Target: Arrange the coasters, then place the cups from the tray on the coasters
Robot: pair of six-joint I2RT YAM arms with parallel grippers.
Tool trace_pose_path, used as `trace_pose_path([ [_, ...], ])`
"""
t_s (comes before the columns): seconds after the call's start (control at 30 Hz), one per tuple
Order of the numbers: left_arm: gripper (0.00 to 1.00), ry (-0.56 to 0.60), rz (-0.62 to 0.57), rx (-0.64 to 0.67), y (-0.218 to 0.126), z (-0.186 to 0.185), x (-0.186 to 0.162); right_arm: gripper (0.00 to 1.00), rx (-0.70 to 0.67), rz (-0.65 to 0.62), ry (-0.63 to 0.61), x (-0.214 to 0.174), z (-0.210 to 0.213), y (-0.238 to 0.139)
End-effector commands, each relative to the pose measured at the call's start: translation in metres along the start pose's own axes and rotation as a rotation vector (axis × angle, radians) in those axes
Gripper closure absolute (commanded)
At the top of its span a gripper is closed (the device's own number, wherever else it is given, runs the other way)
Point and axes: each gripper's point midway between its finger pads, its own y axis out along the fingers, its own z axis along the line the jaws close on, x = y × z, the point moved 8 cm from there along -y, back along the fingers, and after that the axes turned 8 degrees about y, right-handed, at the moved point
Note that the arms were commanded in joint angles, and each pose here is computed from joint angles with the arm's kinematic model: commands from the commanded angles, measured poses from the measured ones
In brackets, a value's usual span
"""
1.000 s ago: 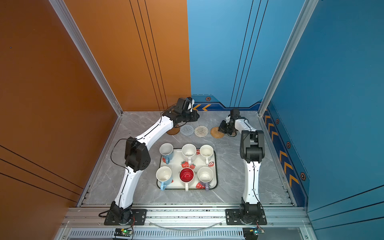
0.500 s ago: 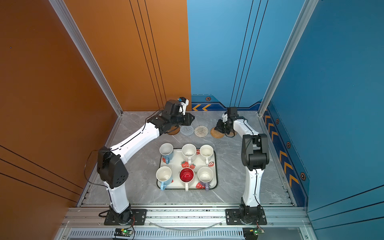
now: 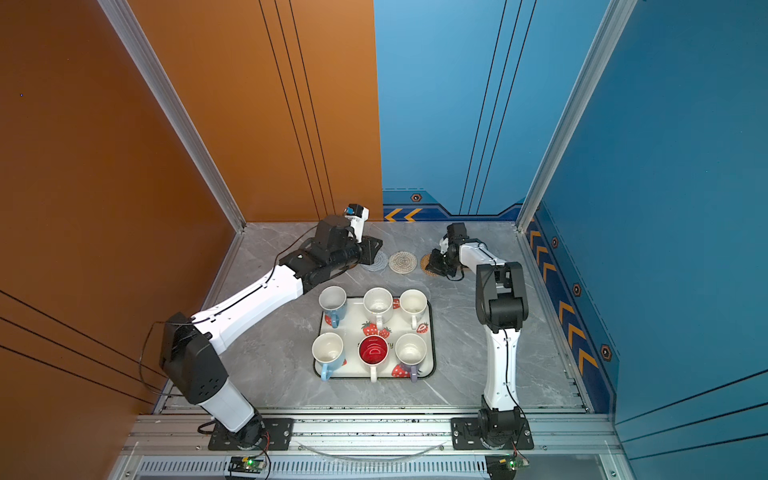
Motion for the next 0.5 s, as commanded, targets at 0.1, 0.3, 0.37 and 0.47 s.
trace_pose_path([
  [0.1,0.78,0.037,-0.086,-0.002,-0.015,-0.007,0.017,0.84,-0.048,-0.012,-0.011,0.012,-0.003,0.011],
  [0.3,0.78,0.046,-0.082,0.011,-0.017,-0.006,0.017,0.85,-0.047,-0.009,-0.012,0.018,-0.001,0.018],
  [0.37,0.78,0.047,-0.080,0.013,-0.017,-0.006,0.016,0.85,-0.051,-0.004,-0.007,0.019,-0.003,0.022],
  [0.47,0.78,0.050,-0.083,0.017,-0.019,-0.006,0.017,0.86,-0.047,0.002,-0.006,0.019,-0.003,0.024],
])
